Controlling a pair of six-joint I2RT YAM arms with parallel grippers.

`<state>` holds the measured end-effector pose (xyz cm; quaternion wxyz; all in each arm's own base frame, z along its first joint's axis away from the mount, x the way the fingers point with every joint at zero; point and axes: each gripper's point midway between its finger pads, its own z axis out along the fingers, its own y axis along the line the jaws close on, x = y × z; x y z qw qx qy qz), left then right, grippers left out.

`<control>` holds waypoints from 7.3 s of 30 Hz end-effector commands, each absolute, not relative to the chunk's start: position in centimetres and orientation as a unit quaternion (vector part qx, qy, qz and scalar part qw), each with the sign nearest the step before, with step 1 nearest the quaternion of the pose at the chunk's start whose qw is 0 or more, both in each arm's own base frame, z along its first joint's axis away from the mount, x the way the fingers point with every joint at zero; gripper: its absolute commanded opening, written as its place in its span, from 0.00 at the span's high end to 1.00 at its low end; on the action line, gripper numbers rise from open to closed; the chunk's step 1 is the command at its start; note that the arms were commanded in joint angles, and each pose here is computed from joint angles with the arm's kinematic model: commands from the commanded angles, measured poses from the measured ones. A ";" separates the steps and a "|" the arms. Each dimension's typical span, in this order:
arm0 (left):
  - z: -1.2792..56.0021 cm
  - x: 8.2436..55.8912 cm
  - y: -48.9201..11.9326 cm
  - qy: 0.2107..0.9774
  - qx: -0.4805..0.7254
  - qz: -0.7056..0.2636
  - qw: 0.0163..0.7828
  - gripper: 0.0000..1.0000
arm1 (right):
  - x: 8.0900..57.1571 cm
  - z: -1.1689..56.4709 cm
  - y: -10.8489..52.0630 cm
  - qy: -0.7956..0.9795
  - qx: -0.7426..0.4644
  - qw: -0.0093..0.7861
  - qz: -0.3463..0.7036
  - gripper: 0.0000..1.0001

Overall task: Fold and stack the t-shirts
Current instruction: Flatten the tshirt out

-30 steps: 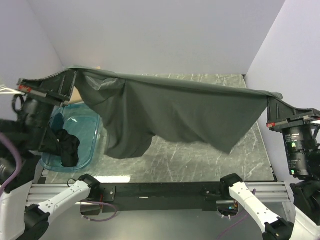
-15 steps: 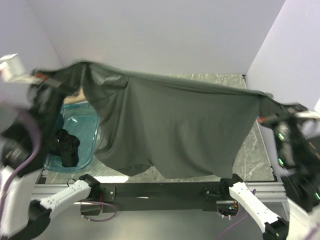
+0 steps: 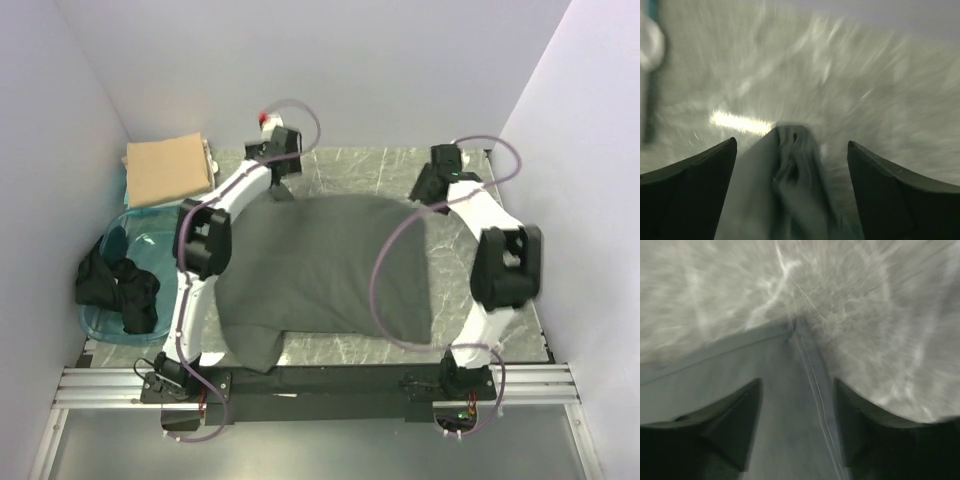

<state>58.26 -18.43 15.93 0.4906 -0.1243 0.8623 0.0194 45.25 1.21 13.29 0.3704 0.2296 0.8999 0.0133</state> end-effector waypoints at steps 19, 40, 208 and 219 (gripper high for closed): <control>19.0 49.1 -15.5 0.859 -0.182 -0.024 0.478 0.01 | 41.6 15.2 6.9 0.901 0.161 0.393 0.091 0.18; 8.7 50.9 -17.5 0.908 -0.155 -0.012 0.389 0.00 | 44.9 5.1 6.8 0.956 0.115 0.269 0.009 0.18; 10.0 18.7 -15.7 0.985 -0.149 -0.067 0.063 0.99 | 24.3 5.4 16.5 0.956 -0.087 0.266 0.085 0.16; 10.4 29.3 -19.2 0.961 -0.188 -0.103 0.174 0.99 | 22.9 9.7 26.3 0.900 -0.191 0.311 0.237 0.18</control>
